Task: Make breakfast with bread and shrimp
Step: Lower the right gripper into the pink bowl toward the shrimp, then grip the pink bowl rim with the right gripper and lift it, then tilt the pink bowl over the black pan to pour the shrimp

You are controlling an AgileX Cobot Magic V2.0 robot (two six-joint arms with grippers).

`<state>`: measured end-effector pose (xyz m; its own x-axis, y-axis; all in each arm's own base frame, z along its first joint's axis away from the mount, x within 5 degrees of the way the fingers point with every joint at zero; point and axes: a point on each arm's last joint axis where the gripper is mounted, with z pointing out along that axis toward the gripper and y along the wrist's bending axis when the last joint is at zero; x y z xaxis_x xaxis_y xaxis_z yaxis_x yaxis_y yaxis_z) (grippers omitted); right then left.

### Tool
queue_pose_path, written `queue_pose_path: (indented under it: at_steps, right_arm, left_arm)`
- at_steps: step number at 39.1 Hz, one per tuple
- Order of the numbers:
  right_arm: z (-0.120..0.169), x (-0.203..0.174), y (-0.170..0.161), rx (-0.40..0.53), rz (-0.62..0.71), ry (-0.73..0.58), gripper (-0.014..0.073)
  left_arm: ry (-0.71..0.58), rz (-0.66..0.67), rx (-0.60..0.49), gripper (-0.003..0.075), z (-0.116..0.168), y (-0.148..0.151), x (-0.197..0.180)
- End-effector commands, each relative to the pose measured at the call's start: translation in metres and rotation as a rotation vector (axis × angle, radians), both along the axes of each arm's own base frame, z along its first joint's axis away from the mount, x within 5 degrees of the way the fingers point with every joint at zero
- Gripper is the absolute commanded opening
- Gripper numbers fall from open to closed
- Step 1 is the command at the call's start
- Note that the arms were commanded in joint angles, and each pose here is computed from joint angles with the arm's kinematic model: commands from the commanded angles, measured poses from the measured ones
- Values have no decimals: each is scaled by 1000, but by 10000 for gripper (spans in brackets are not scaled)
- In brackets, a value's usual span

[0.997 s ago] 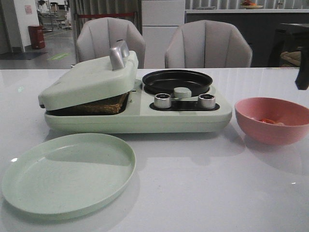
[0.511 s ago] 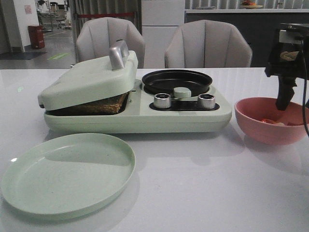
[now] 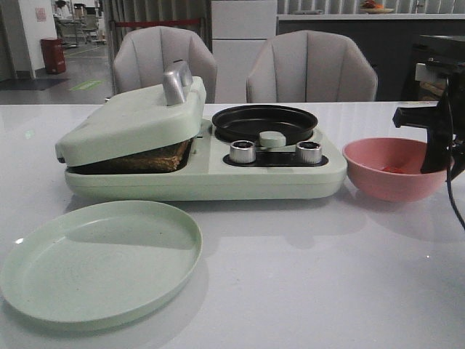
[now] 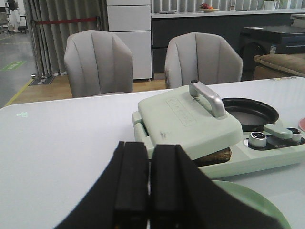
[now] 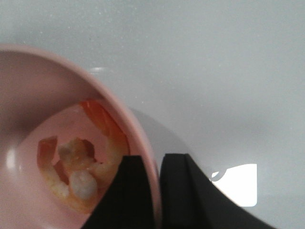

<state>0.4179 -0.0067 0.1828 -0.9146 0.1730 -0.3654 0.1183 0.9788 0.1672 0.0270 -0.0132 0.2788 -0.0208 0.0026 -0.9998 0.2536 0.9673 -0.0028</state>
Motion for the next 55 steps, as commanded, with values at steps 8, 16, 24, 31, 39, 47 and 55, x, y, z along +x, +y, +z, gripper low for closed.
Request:
queue_pose_path:
  at_steps: [8,16,24,31,39,47,55]
  right_arm:
    - [97,8,11,-21,64,-353,137]
    - [154,6,36,-9,96,-671,137]
    - [171,11,72,-6,116,-895,137]
    - [166,19,101,-19,106,-1079,137]
    - [138,28,123,-102,136,-1273,137]
    - [109,33,140,-238,326,-1457,137]
    - [96,30,143,-383,414,-1585,137]
  left_arm:
    - [-93,12,-41,113,15,2,-2]
    - [-93,12,-41,114,15,2,-2]
    - [-93,12,-41,113,15,2,-2]
    - [-93,12,-41,113,15,2,-2]
    - [-93,12,-41,114,15,2,-2]
    - [-93,12,-41,114,15,2,-2]
    - [-93,12,-41,114,15,2,-2]
